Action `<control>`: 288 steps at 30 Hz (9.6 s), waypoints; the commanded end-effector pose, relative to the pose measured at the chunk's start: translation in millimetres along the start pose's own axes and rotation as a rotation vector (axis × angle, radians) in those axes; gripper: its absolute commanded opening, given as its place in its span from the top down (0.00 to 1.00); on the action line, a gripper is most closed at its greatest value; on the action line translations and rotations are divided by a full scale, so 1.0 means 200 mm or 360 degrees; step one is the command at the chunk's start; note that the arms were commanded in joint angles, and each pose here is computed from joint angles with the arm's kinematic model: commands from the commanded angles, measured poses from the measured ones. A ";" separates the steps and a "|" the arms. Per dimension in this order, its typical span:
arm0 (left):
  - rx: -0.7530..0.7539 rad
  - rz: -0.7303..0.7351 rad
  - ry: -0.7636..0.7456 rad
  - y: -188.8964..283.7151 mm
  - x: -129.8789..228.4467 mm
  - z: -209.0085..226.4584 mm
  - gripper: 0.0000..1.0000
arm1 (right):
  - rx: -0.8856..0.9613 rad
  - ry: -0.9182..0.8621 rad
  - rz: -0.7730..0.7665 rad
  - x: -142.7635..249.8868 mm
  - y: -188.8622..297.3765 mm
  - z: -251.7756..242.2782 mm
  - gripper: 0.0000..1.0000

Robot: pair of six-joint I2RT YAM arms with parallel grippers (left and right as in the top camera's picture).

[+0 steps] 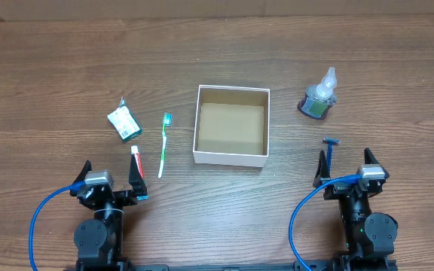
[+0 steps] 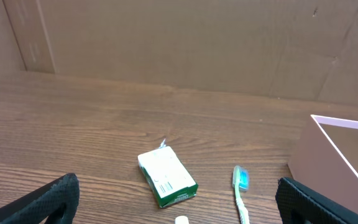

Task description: Pack container

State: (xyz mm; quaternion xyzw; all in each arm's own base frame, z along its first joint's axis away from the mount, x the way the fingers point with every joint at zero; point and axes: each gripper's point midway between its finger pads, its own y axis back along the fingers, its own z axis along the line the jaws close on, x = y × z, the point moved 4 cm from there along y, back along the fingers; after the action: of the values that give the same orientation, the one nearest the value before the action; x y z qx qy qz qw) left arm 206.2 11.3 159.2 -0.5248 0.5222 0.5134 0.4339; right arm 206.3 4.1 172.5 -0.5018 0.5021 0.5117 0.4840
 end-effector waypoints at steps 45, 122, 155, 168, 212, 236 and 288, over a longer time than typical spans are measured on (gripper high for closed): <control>0.0184 0.0023 0.0241 0.01 0.01 -0.08 0.00 | 0.0002 0.0002 -0.0005 0.01 0.00 0.00 0.00; -0.0030 0.1973 0.0106 -0.33 -0.21 -0.15 0.00 | 0.0002 0.0002 -0.0005 0.01 0.00 0.00 0.00; -0.0637 0.1744 0.0425 -1.04 0.44 0.01 0.00 | 0.0002 0.0002 -0.0005 0.01 0.00 0.00 0.00; -0.0744 0.1761 0.0345 -1.06 0.56 0.07 0.36 | 0.0002 0.0002 -0.0005 0.01 0.00 0.00 0.00; 0.0079 0.1576 0.0006 -0.65 -0.43 -1.13 0.66 | 0.0002 0.0002 -0.0005 0.01 0.00 0.00 0.00; 0.0004 0.1780 -0.0148 -0.65 0.13 -1.32 0.61 | 0.0002 0.0001 -0.0005 0.01 0.00 0.00 0.00; 0.0095 0.1816 -0.0220 -0.75 -0.44 -1.32 0.39 | 0.0002 0.0002 -0.0005 0.01 0.00 0.00 0.00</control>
State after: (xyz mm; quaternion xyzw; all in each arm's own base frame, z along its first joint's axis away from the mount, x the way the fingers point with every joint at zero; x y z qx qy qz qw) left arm 384.6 -239.8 213.1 -0.0958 0.7001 0.6991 0.1095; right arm 206.3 4.1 172.5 -0.5018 0.5021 0.5117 0.4840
